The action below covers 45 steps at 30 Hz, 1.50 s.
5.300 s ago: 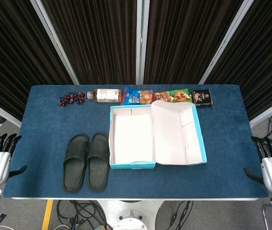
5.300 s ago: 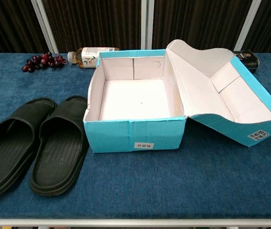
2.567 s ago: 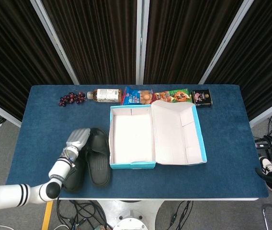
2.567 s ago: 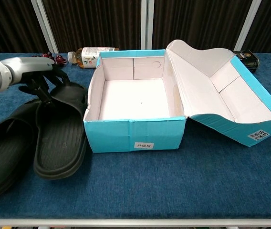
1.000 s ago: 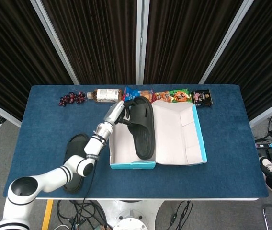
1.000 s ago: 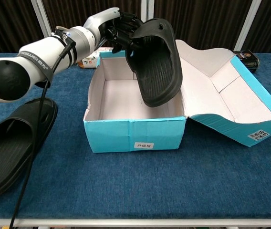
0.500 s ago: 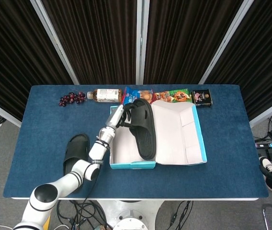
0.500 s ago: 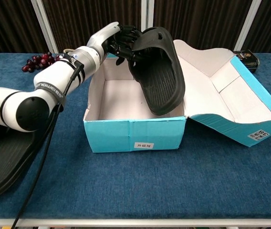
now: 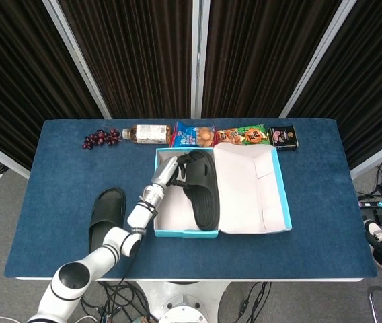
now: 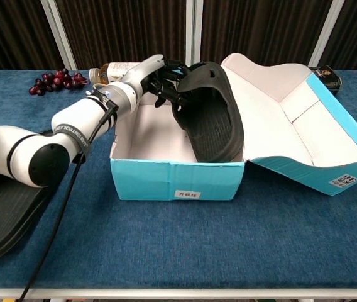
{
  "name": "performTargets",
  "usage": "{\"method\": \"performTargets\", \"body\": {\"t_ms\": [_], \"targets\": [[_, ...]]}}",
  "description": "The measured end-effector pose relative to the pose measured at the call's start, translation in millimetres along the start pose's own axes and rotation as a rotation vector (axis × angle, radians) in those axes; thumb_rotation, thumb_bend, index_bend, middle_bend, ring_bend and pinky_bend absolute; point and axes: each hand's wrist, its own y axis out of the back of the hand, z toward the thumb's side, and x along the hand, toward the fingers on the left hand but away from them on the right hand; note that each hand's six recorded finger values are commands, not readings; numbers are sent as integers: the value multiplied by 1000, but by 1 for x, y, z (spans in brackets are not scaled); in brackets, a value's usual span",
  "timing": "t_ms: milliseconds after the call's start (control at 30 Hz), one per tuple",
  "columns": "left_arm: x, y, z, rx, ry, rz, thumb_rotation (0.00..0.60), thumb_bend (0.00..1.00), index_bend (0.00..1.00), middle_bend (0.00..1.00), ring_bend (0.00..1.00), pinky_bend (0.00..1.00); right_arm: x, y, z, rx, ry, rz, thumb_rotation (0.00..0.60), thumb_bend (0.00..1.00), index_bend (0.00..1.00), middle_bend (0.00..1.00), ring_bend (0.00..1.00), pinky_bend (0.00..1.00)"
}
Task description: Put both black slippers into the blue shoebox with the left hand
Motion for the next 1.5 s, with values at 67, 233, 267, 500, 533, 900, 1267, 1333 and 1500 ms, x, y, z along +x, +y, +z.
{"method": "performTargets", "body": {"t_ms": [67,233,267,500,533,900,1267,1333,1500], "targets": [[0,-3,-2,23,9,-10,600,0,503,547,621,795,0,0,0,0,-1,-1,600,76,81,95,0,124],[1,-11,-7,68,46,-34,600,0,440,503,550,719,1,1,-1,-1,-3,-2,600,75,81,95,0,124],[1,-12,-8,76,52,-39,600,0,409,475,525,701,1,1,-2,-1,-4,-2,600,75,82,95,0,124],[2,-15,-5,128,54,-40,600,0,97,97,126,437,3,1,-2,-3,-2,-3,600,75,81,94,0,124],[2,-14,-4,134,49,-31,600,0,92,70,93,408,3,2,-2,-4,-1,-3,600,75,81,94,0,124],[-5,-1,5,222,1,68,600,0,68,0,0,262,6,2,-4,-14,11,-4,600,79,81,93,0,124],[-19,10,32,372,-100,22,600,0,108,21,0,261,6,2,-3,-18,28,-4,600,84,81,93,0,124],[-26,15,43,397,-136,-4,600,2,202,93,6,260,6,3,-3,-18,29,-6,600,84,81,93,0,124],[-53,24,75,474,-239,-88,600,166,322,200,14,247,6,1,-2,-25,39,-4,600,84,81,93,0,124]]}}
